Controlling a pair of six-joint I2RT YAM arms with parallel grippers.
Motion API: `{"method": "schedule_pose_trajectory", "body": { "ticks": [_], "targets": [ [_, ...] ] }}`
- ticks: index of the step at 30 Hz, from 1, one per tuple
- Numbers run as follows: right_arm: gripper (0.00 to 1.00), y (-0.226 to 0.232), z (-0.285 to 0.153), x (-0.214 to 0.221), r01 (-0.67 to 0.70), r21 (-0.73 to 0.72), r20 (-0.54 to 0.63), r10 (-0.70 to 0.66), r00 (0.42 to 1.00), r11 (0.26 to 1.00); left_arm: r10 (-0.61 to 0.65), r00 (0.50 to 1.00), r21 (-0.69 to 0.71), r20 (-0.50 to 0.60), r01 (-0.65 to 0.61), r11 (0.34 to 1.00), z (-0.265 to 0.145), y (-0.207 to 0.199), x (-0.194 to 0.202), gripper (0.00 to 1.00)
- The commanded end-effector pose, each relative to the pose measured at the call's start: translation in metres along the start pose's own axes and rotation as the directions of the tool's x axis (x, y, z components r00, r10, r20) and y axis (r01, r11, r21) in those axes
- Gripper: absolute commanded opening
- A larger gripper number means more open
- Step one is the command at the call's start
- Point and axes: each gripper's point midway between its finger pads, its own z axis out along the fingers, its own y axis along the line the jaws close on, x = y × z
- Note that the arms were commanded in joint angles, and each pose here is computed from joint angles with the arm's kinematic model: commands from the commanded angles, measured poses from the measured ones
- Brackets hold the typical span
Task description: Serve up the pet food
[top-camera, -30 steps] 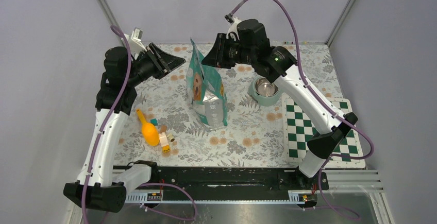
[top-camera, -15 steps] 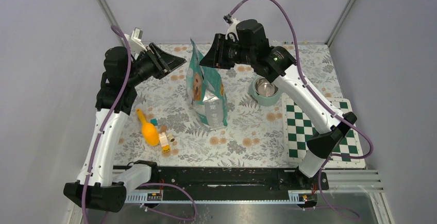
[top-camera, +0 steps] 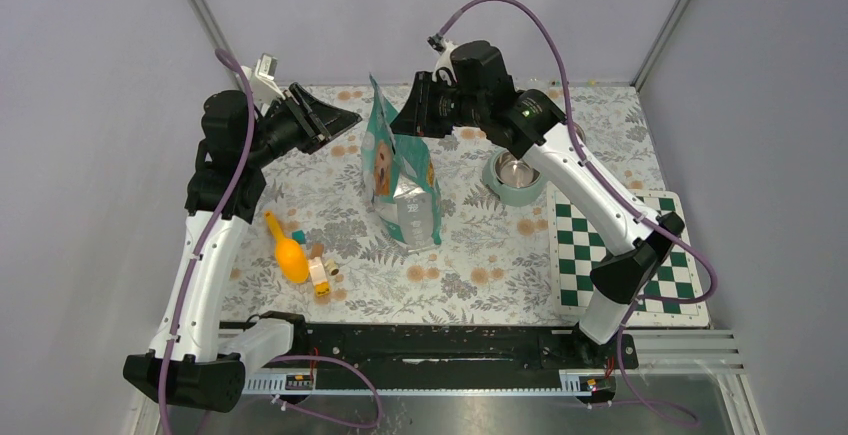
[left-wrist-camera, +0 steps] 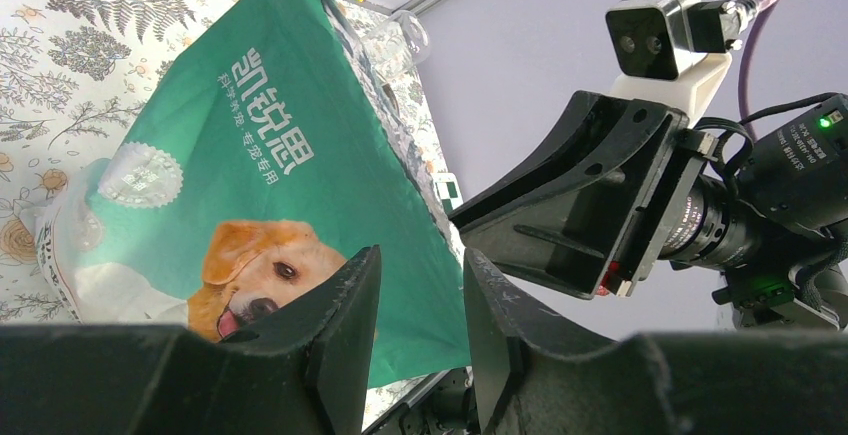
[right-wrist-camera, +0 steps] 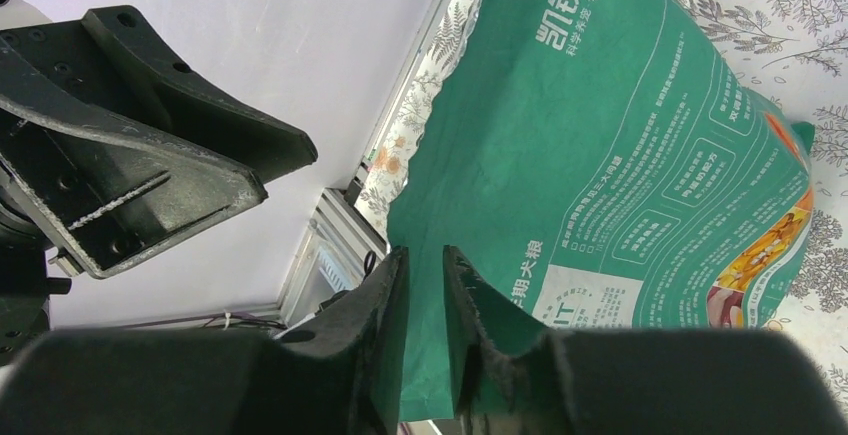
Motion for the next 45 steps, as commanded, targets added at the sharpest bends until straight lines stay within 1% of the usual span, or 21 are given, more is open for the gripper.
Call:
{"method": "schedule_pose_trajectory", "body": {
  "ticks": [1,5,7,9,11,16,23,28,37,40,42,45],
  "targets": [
    [0.31,0.019,-0.009,-0.003,0.029,-0.050,0.010,-0.028,1.000,0.998,0.023,1.000,0.056,0.017,-0.024,0.998,0.000,-0.014,-0.007,0.37],
    [0.42,0.021,-0.017,-0.012,0.027,-0.033,0.053,-0.025,0.998,0.999,0.022,1.000,0.053,0.019,-0.023,0.998,0.001,-0.013,-0.007,0.36],
    [0.45,0.022,-0.019,-0.017,0.022,-0.039,0.089,-0.019,0.996,0.999,0.021,1.000,0.053,0.019,-0.022,0.998,0.000,-0.013,-0.007,0.36],
    [0.48,0.030,-0.027,-0.023,0.022,-0.075,0.137,-0.011,0.991,0.997,0.019,1.000,0.052,0.018,-0.020,0.998,0.001,-0.013,-0.006,0.36],
    [0.49,0.035,-0.031,-0.026,0.025,-0.099,0.156,-0.009,0.988,0.995,0.022,1.000,0.053,0.019,-0.023,0.998,0.000,-0.013,-0.007,0.37],
    [0.48,0.037,-0.032,-0.024,0.025,-0.112,0.146,-0.008,0.989,0.993,0.021,1.000,0.052,0.020,-0.022,0.998,0.001,-0.013,-0.007,0.37],
    [0.35,0.025,-0.021,-0.014,0.011,-0.069,0.092,-0.005,0.996,0.998,0.019,1.000,0.051,0.018,-0.020,0.999,0.001,-0.011,-0.006,0.36],
    [0.30,0.022,-0.016,-0.009,0.014,-0.059,0.068,-0.010,0.998,0.998,0.017,1.000,0.047,0.014,-0.017,0.999,0.002,-0.009,-0.005,0.36],
    [0.31,0.022,-0.014,-0.003,0.030,-0.048,0.034,-0.028,0.999,0.998,0.017,1.000,0.047,0.005,-0.017,0.999,0.005,-0.007,-0.004,0.36],
    [0.30,0.022,-0.016,-0.001,0.033,-0.039,0.023,-0.032,0.999,0.999,0.017,1.000,0.049,0.003,-0.018,0.999,0.006,-0.007,-0.004,0.36],
    [0.32,0.024,-0.017,0.000,0.036,-0.042,0.021,-0.035,0.999,0.998,0.017,1.000,0.048,0.003,-0.017,0.999,0.006,-0.006,-0.004,0.36],
    [0.42,0.028,-0.019,-0.001,0.038,-0.058,0.018,-0.037,0.999,0.998,0.015,1.000,0.045,0.001,-0.015,0.999,0.006,-0.005,-0.004,0.37]
  ]
}}
